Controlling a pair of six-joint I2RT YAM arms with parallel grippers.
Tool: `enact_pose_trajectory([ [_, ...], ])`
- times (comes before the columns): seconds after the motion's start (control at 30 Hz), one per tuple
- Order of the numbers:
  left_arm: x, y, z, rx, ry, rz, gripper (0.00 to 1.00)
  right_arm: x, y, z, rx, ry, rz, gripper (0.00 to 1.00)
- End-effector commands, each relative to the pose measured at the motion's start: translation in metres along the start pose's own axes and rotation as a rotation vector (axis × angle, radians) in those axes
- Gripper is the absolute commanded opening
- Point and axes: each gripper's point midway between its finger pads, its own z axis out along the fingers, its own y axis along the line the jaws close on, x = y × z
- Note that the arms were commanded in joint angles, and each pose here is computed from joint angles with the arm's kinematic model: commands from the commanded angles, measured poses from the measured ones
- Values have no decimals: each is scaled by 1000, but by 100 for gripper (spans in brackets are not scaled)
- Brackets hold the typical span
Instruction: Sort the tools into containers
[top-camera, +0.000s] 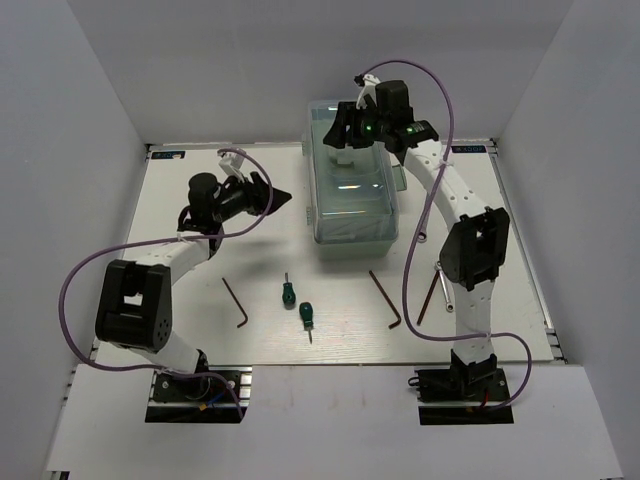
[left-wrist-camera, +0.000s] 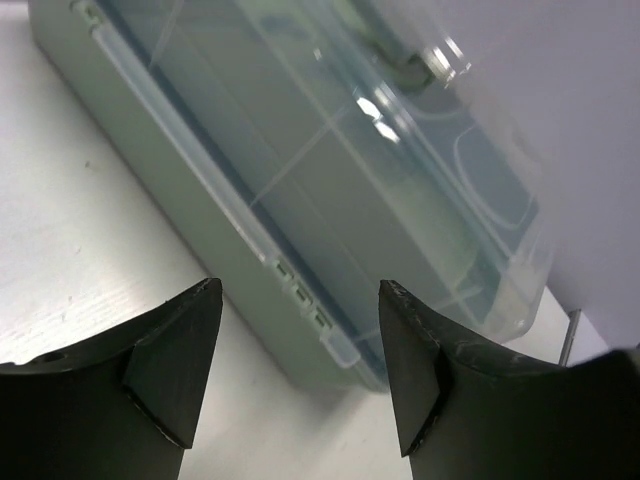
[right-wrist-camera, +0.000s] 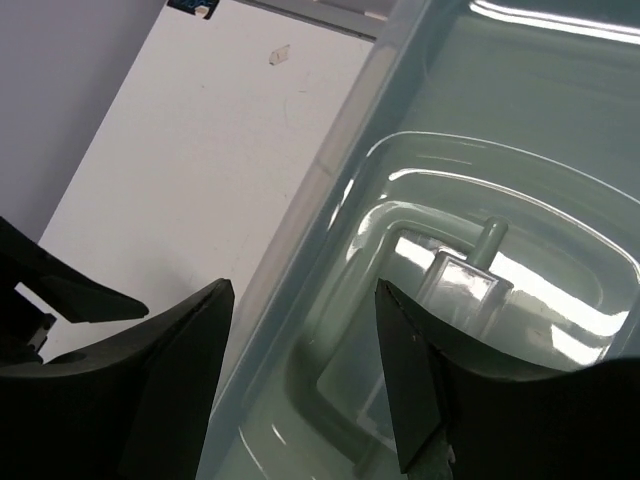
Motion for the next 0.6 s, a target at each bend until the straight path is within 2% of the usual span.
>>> enact_pose_trajectory([
  [0.0, -37, -24, 5, 100, -76, 52, 74, -11, 1, 4, 23, -41, 50, 65],
  [0.07, -38, -24, 9, 116, -82, 41, 74, -6, 0, 7, 47, -33, 62, 65],
  [0.23, -49, -28, 22, 153, -89, 43, 66, 2, -6, 10, 115, -22, 118, 64],
  [0.57, -51, -33, 46, 212, -73, 40, 65, 23, 1, 16, 200, 5, 184, 61],
])
